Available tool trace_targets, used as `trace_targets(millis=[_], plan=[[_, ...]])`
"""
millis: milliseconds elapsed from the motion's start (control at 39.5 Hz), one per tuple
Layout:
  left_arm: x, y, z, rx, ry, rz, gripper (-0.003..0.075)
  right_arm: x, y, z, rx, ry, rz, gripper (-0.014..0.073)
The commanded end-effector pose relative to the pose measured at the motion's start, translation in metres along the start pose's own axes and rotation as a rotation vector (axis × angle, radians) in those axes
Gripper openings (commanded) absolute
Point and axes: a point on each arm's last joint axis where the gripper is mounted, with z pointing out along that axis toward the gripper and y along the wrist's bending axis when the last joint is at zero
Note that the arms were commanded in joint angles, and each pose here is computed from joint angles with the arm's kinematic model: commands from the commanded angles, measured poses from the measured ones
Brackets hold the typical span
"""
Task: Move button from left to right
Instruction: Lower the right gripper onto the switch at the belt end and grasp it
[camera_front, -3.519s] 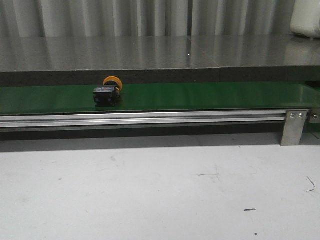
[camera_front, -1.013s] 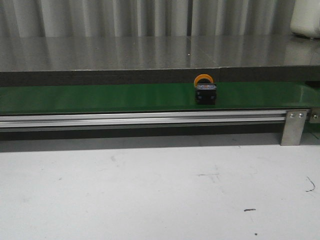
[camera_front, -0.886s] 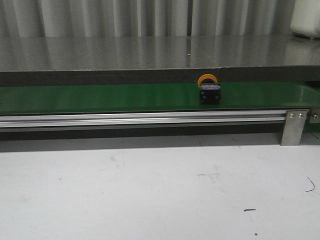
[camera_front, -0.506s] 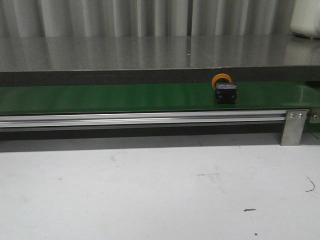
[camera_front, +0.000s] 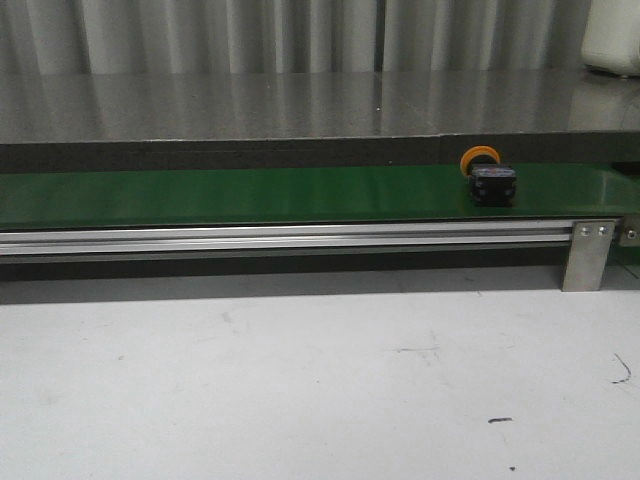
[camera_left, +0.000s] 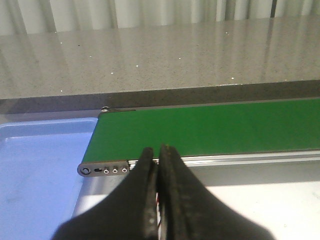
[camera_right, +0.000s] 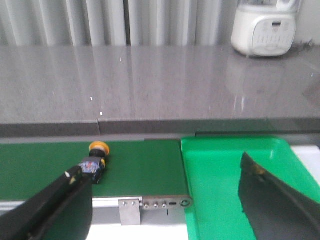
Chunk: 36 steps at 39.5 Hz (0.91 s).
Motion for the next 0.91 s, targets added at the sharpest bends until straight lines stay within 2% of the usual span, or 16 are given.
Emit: trace_targets(millis=[0, 203, 430, 658, 886], plan=[[-0.015, 0.001, -0.002, -0.007, -0.097, -0.017, -0.0021, -0.020, 0.000, 0.023, 0.001, -0.005, 0.019, 0.0615], [-0.015, 0.001, -0.002, -0.007, -0.097, -0.017, -0.0021, -0.028, 0.000, 0.096, -0.002, 0.234, 0.062, 0.0615], [-0.015, 0.001, -0.002, -0.007, -0.097, -0.017, -0.0021, -0.016, 0.000, 0.201, -0.012, 0.565, 0.117, 0.0615], [-0.015, 0.001, -0.002, -0.007, -0.097, -0.017, -0.0021, 0.000, 0.001, 0.284, -0.028, 0.759, 0.142, 0.0615], [-0.015, 0.001, -0.002, -0.007, -0.097, -0.017, -0.0021, 0.016, 0.003, 0.327, -0.064, 0.871, 0.176, 0.0615]])
